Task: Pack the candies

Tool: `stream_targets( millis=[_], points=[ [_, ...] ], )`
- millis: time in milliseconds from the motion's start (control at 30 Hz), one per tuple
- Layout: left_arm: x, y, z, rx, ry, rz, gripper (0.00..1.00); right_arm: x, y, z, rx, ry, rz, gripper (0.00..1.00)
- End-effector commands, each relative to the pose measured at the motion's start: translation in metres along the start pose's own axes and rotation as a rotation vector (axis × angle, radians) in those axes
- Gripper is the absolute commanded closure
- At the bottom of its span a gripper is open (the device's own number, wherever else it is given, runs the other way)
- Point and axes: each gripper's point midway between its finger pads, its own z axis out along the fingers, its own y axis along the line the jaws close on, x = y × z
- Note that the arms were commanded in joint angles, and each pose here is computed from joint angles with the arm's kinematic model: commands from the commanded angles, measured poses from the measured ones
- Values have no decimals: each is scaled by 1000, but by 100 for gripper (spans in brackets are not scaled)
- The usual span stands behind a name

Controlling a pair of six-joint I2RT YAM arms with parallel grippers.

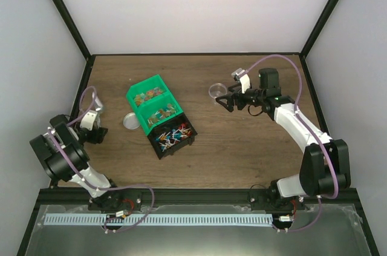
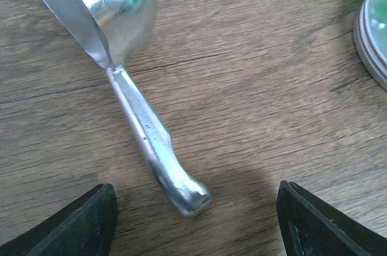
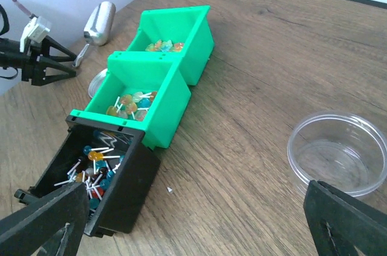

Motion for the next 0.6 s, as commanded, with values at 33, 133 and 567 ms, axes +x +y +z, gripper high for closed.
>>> stream_targets(
  millis=[33, 133, 567],
  points=[
    [2, -1, 1, 43, -47, 24, 25, -27, 15, -11, -45, -71, -41, 0],
    [4, 1, -3, 16, -37, 15, 25, -24, 17, -11, -54, -69, -39, 0],
    [-2, 14, 13, 47, -73, -85, 28, -21, 19, -6, -85, -60, -30, 0]
  ],
)
